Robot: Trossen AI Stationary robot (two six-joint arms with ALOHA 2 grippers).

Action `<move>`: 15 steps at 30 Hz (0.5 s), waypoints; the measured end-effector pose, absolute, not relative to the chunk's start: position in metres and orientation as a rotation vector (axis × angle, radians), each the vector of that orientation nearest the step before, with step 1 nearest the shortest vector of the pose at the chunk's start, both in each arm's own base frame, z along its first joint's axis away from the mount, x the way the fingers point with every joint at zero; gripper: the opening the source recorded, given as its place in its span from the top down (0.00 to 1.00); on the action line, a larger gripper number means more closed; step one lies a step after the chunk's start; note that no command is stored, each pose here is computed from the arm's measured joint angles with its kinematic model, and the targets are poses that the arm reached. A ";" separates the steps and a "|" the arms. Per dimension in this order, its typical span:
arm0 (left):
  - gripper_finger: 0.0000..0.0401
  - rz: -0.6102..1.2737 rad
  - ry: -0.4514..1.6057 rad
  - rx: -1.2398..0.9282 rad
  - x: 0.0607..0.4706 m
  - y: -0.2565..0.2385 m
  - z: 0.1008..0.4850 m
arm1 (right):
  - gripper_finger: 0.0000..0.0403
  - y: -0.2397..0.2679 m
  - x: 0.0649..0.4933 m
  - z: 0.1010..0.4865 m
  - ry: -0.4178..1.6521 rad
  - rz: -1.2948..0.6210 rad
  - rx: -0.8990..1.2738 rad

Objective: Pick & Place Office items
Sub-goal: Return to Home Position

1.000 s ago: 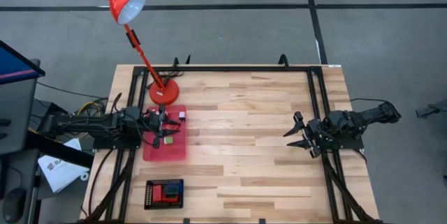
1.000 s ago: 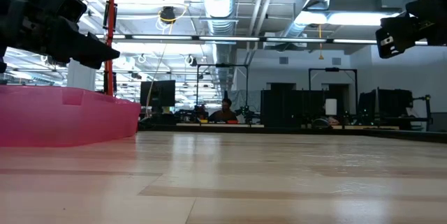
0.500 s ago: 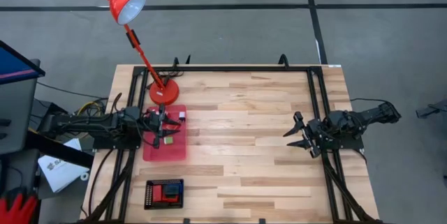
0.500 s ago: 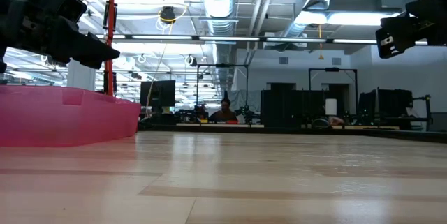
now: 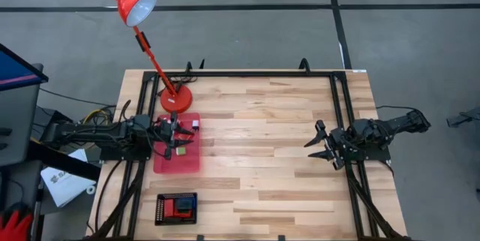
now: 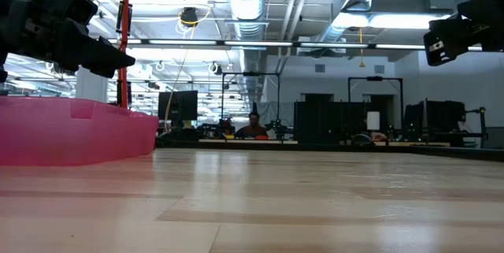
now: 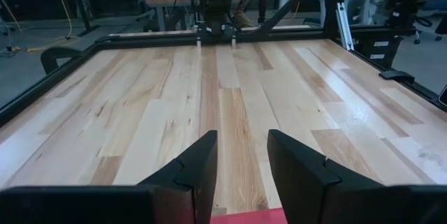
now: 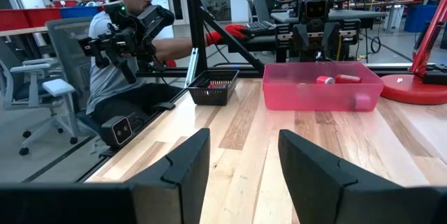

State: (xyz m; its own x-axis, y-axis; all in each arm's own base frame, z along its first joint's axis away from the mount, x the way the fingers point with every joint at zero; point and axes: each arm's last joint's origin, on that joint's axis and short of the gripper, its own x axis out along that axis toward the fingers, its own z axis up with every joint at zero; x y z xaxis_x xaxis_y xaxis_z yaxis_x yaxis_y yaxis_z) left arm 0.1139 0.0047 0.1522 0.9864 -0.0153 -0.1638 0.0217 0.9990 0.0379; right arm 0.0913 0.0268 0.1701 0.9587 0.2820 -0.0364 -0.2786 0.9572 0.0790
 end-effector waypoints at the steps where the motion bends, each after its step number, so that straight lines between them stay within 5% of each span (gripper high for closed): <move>1: 0.69 -0.019 0.164 0.040 0.114 0.005 0.152 | 0.59 0.027 0.091 0.170 0.047 0.284 0.073; 15: 0.69 -0.014 0.164 0.040 0.114 0.005 0.152 | 0.59 0.027 0.091 0.170 0.048 0.284 0.073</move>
State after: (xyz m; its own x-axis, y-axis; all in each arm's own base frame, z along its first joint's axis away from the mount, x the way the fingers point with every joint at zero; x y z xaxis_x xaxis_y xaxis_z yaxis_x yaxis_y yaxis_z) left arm 0.1139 0.0048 0.1522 0.9864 -0.0110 -0.1638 0.0175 0.9991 0.0386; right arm 0.0913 0.0268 0.1701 0.9587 0.2820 -0.0368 -0.2785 0.9572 0.0790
